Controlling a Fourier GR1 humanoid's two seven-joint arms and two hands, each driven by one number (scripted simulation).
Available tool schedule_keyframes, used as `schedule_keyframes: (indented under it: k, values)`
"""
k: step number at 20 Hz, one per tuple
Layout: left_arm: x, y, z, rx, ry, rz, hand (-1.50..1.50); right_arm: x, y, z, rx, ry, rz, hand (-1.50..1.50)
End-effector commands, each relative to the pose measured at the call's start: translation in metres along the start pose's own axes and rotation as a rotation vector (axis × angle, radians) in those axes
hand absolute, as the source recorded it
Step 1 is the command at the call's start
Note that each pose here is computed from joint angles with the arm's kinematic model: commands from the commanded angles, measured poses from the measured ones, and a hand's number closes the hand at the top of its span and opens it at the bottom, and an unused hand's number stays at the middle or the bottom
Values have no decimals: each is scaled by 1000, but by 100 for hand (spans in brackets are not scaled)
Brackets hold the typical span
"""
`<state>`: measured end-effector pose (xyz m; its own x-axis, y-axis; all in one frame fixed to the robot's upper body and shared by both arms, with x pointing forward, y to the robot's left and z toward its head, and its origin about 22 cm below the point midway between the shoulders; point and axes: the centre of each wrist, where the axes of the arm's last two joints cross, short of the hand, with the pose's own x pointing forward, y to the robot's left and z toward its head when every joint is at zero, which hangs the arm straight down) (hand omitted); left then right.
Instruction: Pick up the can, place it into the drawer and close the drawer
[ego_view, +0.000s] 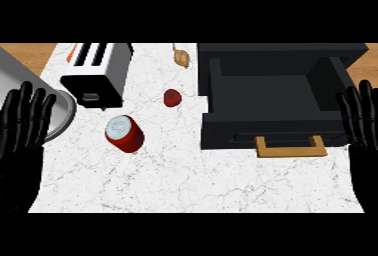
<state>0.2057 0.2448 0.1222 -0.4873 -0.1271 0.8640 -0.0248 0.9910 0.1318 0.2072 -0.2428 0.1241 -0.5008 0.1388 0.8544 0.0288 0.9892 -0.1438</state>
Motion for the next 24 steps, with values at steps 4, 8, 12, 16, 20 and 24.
schedule_keyframes:
  k: [4, 8, 12, 16, 20, 24]
  values:
    - [9, -20, 4, 174, 8, -50, -150, 5, -9, -1, -27, -1, -34, -150]
    - [-21, -7, 25, 450, 374, -28, -150, -24, -11, 22, -140, 277, -57, -150]
    - [-7, -37, 18, 504, 412, -9, -150, -16, -19, 15, -143, 305, -66, -150]
    - [16, -39, 3, 519, 418, -10, -150, -20, -16, 33, -141, 318, -52, -150]
    - [1, -45, -3, 491, 413, -20, -150, -18, -36, 17, -137, 301, -54, -150]
    - [15, -54, -20, 492, 424, -29, -150, -37, -23, 28, -145, 296, -45, -150]
